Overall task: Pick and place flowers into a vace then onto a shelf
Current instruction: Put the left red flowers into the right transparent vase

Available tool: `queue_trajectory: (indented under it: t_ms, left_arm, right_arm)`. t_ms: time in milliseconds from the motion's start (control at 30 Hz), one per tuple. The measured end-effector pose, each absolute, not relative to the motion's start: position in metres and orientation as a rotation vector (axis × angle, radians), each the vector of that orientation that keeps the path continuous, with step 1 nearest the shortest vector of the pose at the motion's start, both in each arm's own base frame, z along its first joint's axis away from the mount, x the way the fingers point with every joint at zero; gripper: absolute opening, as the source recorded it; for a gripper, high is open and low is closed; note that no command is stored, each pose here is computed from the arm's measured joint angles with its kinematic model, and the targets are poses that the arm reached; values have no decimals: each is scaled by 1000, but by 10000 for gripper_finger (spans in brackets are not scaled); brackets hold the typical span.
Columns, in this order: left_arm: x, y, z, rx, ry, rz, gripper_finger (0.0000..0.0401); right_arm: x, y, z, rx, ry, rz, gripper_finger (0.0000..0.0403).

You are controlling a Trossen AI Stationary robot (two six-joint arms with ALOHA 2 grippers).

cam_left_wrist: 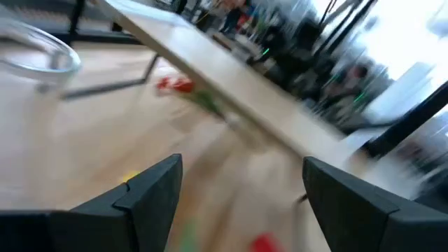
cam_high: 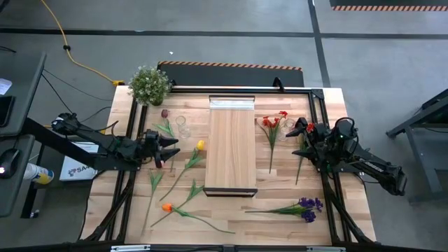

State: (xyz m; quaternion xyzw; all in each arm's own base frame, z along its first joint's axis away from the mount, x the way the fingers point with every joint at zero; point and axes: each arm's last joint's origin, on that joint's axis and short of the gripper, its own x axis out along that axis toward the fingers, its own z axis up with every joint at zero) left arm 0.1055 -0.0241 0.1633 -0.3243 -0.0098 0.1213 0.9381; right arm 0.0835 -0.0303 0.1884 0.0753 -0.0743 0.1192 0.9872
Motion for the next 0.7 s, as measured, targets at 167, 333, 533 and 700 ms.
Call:
queue_trajectory:
  t_ms: [167,333,533,700]
  left_arm:
    - [106,-26,183,-762,-118,134,326]
    - [101,-28,229,-632,-218,-19,326]
    - [87,-24,284,-474,-319,-90,326]
    - [75,-20,316,-433,-314,-118,326]
  right_arm:
    - [81,-31,200,319,-252,189,338]
    - [70,-31,224,497,-566,122,339]
    - [50,-21,247,415,-889,206,338]
    - [32,-10,257,222,-1078,275,338]
